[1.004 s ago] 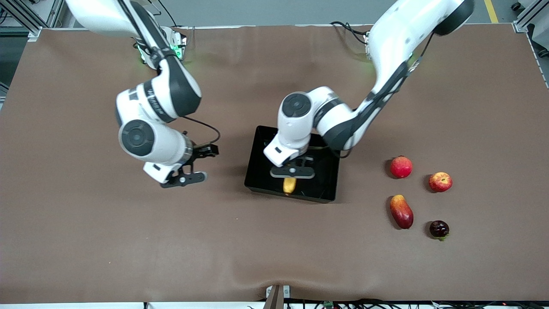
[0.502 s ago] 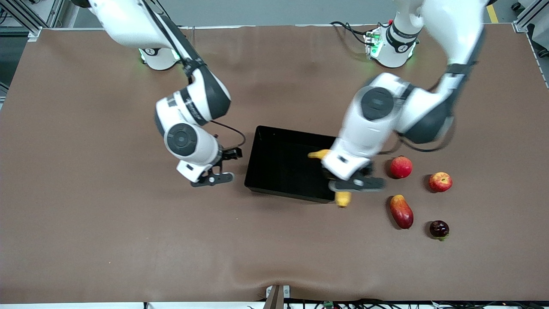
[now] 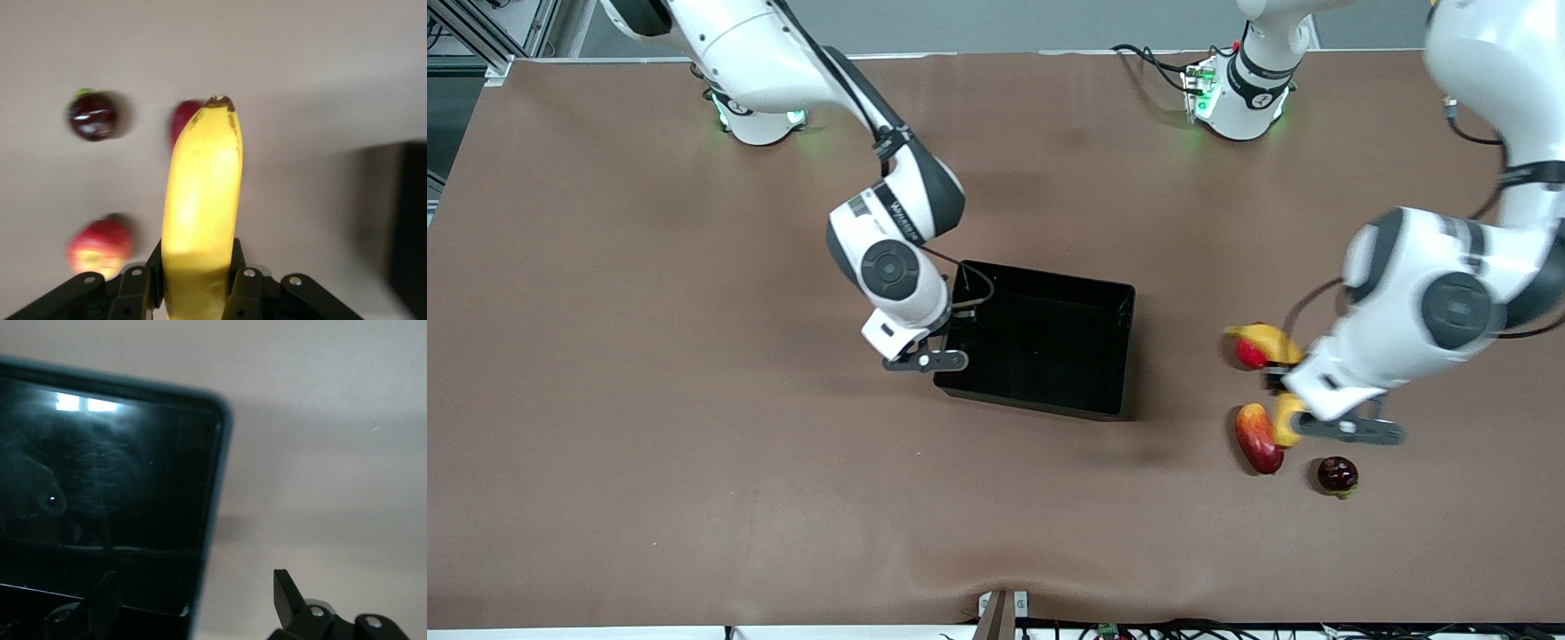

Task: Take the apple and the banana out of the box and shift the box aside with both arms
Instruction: 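Carry the banana beside the fruits while the right gripper grips the tray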

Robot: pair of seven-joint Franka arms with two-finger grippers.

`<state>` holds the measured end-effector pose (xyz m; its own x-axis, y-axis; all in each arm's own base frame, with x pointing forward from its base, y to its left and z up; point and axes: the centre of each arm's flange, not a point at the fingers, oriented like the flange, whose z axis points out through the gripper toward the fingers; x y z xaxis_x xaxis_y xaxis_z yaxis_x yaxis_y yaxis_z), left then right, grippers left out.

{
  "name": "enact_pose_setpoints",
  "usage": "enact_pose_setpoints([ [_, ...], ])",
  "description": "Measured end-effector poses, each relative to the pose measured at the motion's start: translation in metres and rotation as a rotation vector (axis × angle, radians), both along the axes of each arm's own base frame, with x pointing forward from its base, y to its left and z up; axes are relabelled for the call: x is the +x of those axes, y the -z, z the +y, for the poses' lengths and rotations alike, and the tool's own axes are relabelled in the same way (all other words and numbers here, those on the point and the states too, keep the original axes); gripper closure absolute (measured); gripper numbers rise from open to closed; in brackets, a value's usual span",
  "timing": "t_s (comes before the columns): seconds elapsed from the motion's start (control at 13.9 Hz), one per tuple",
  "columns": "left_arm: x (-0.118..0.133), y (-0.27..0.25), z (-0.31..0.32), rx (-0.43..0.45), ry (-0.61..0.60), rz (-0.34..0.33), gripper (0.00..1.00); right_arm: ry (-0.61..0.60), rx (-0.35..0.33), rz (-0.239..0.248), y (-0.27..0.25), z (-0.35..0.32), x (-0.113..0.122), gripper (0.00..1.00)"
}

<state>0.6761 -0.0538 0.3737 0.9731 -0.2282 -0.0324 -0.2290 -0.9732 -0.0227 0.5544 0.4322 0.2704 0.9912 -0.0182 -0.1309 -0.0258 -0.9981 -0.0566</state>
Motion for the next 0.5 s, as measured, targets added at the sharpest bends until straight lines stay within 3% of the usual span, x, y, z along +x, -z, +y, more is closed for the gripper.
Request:
enact_pose_setpoints([
  [0.43,0.003,0.078,0.159,0.014,0.262,0.011,0.62,0.033,-0.021,0.008,0.041,0.005,-0.008,0.00],
  [0.5,0.003,0.093,0.174,0.003,0.297,-0.002,0.62,0.034,-0.026,0.013,0.046,0.003,-0.010,0.07],
])
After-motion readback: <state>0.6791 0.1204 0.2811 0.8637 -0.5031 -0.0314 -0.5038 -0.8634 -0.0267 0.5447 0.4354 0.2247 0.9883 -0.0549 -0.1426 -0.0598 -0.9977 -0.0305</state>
